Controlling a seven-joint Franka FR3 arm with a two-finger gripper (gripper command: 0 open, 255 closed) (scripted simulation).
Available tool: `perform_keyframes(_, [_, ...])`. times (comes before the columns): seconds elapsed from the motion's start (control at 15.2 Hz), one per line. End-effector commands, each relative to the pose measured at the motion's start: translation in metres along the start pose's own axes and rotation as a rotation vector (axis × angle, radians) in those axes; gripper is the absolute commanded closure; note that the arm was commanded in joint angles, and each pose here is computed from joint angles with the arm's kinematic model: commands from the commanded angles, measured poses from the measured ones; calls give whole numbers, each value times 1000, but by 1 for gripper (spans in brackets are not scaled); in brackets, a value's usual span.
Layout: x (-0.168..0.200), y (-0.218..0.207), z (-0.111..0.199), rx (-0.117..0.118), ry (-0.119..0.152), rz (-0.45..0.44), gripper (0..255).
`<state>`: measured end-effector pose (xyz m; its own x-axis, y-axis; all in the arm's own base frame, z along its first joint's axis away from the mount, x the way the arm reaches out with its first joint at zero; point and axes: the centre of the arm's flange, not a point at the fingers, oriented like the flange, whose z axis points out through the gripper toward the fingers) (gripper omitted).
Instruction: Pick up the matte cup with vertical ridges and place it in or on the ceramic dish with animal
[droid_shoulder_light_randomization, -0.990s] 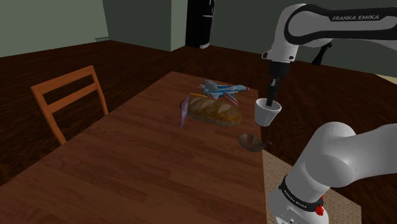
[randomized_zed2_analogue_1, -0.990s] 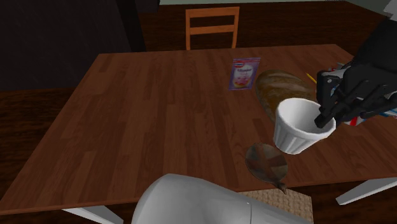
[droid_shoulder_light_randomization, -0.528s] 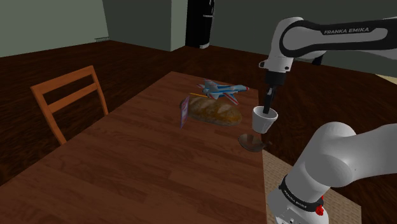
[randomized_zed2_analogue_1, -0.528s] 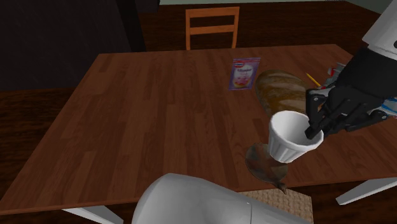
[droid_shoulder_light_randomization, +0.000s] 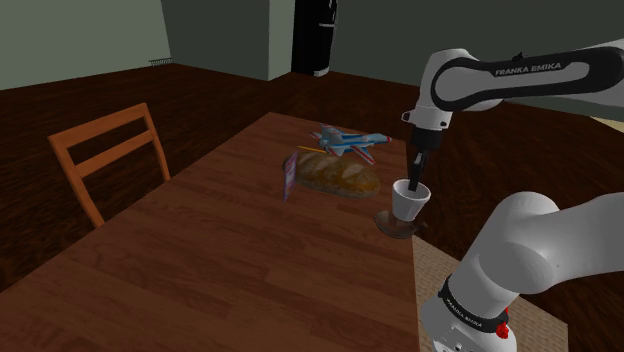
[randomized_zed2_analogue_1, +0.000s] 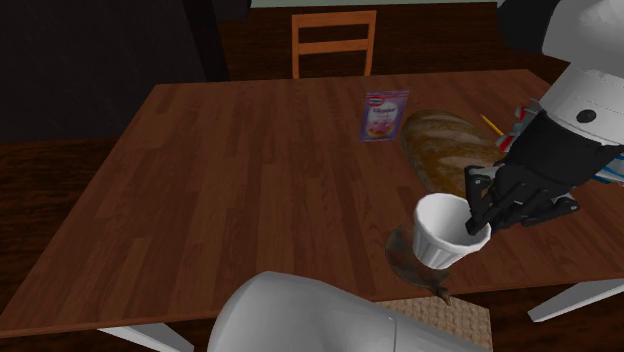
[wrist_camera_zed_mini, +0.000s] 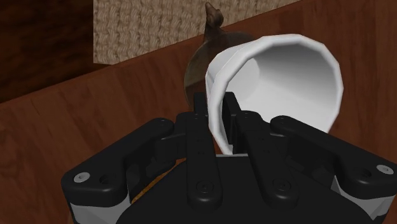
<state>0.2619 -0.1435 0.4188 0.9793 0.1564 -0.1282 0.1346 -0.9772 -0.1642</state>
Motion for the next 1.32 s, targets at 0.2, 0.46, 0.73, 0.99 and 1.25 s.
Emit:
perform_keyframes(0.2, [0,1,5,0,1,0,255])
perform_keyframes(0.46, [0,1,5,0,1,0,255])
perform_keyframes(0.73, [0,1,5,0,1,0,0])
perform_keyframes(0.99, [0,1,-21,0,1,0,0])
perform_keyframes(1.25, [0,1,-45,0,1,0,0])
